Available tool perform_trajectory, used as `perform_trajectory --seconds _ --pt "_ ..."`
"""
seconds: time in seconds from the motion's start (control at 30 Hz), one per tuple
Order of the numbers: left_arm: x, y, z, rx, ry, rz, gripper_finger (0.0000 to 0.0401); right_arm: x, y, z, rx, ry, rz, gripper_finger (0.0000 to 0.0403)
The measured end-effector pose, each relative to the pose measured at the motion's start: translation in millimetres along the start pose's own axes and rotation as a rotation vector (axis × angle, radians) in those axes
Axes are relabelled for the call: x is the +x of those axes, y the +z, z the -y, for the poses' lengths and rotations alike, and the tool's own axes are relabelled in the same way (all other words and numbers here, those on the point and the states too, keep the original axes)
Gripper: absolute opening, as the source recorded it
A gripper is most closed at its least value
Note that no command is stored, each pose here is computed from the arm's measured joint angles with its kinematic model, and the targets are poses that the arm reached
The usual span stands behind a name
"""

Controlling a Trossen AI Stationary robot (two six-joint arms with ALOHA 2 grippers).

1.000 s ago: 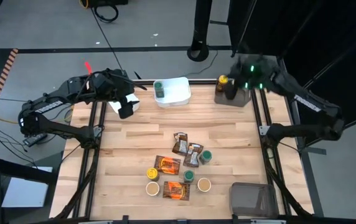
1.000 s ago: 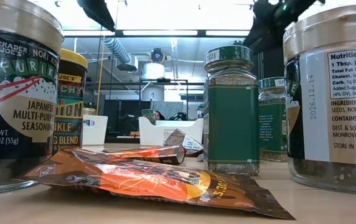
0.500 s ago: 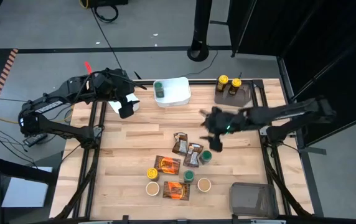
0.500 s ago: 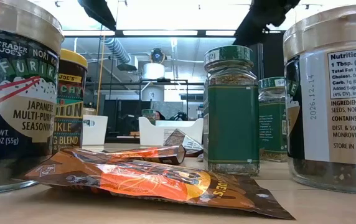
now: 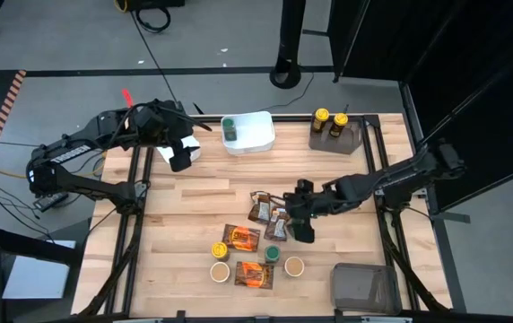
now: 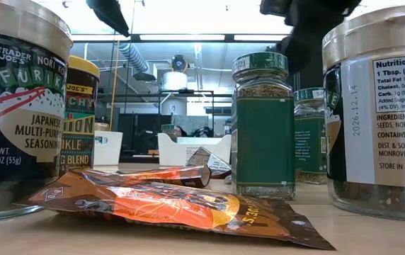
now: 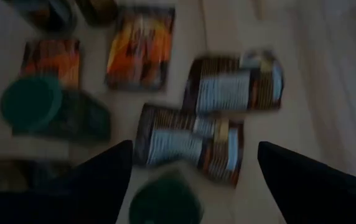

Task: Sort spices by type
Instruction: Put the top green seasoning bottle into the right white bin

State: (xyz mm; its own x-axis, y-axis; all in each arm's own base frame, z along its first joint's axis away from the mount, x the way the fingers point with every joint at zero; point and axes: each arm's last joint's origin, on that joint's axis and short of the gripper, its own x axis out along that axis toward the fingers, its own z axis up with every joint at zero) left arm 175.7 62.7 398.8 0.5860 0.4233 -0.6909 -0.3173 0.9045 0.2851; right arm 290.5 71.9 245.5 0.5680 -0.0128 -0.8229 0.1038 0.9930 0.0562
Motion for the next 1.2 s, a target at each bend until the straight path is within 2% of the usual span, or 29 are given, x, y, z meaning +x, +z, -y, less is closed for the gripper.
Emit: perform_trajectory --seconds 0.13,0.6,0.77,1.0,1.2 --pt "0.0 0.1 0.0 -0.002 0.000 0.001 0.0325 1.7 -14.5 -6.6 0.020 -0.031 -0.110 0.0352" --pt "0.0 1.1 -0.2 -0.006 0.002 0.011 0.0325 35.2 -27.0 -16.8 0.001 -0.061 -0.232 0.0348" --pt "0.0 1.1 -0.2 -0.006 0.002 0.011 0.0325 37.1 -26.1 -15.1 -0.008 -0.059 -0.231 0.0305" --pt "0.0 1.1 -0.2 -0.006 0.002 0.011 0.0325 36.7 -23.3 -9.2 0.025 -0.048 -0.237 0.0206" --pt "0.0 1.0 -0.2 -0.006 0.002 0.010 0.0325 37.5 -21.8 -4.8 0.040 -0.052 -0.238 0.0206"
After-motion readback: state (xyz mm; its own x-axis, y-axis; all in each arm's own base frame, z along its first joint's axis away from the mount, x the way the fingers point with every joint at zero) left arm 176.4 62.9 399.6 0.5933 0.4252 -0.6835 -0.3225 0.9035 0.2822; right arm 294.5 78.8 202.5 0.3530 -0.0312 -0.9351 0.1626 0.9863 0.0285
